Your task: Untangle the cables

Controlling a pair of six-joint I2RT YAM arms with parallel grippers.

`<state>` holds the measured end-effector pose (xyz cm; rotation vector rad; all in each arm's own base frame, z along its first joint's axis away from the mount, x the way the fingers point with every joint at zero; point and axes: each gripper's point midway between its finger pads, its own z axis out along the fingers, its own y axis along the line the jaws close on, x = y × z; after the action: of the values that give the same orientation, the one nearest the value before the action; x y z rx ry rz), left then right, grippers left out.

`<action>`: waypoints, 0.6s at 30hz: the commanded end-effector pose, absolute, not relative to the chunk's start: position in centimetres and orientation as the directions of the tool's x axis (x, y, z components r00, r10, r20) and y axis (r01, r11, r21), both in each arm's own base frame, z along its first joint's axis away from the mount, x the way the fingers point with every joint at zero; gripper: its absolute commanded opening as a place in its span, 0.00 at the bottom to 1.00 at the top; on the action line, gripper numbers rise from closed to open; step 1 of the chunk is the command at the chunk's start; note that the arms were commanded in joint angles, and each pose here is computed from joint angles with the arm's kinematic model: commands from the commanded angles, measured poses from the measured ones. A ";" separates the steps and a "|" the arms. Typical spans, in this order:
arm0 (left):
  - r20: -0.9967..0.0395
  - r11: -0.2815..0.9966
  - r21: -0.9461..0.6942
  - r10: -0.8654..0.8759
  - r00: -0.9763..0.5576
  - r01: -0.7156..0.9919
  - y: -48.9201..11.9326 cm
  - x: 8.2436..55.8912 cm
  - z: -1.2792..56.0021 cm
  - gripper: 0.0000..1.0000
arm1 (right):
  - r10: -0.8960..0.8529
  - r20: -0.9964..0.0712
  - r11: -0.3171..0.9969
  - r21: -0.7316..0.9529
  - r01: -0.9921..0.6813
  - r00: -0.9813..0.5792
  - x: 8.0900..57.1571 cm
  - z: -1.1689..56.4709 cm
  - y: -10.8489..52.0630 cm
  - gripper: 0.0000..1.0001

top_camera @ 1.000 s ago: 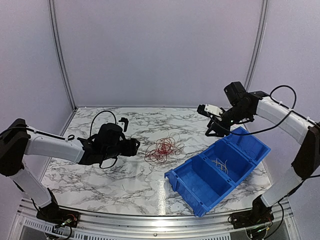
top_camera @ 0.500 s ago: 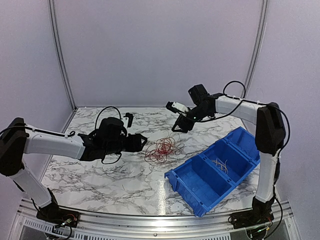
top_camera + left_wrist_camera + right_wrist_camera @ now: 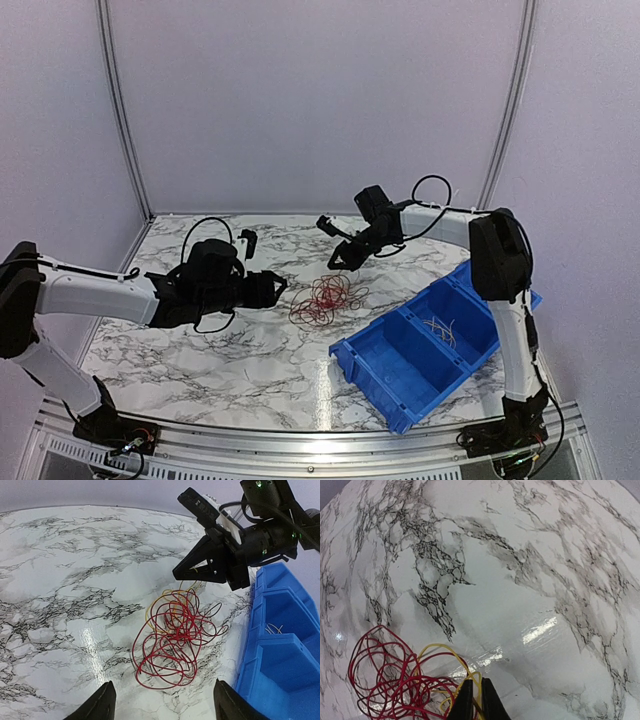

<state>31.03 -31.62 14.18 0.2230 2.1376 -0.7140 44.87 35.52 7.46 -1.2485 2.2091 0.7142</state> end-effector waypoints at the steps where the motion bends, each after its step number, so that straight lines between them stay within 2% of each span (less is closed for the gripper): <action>1: -0.771 0.816 -0.415 -0.081 -0.632 0.402 -32.6 31.4 13.5 0.70 | -0.526 -0.745 0.404 0.205 -0.892 -0.409 44.6 13.5 37.0 0.00; 5: -0.773 0.797 -0.424 -0.070 -0.631 0.431 -34.7 32.5 13.5 0.70 | -0.482 -0.796 0.346 0.212 -0.914 -0.367 42.5 18.1 37.6 0.00; 13: -0.835 0.763 -0.410 -0.093 -0.542 0.501 -38.7 35.9 15.8 0.70 | -0.399 -0.895 0.120 0.161 -0.980 -0.196 35.4 29.1 40.4 0.00; 18: -0.852 0.746 -0.407 -0.103 -0.513 0.527 -40.5 37.3 15.5 0.69 | -0.342 -0.931 -0.015 0.139 -0.990 -0.126 31.4 33.9 41.8 0.00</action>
<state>36.31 -38.72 14.78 0.2884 2.0431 -0.7804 34.95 40.85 29.56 -1.3596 1.6787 1.0325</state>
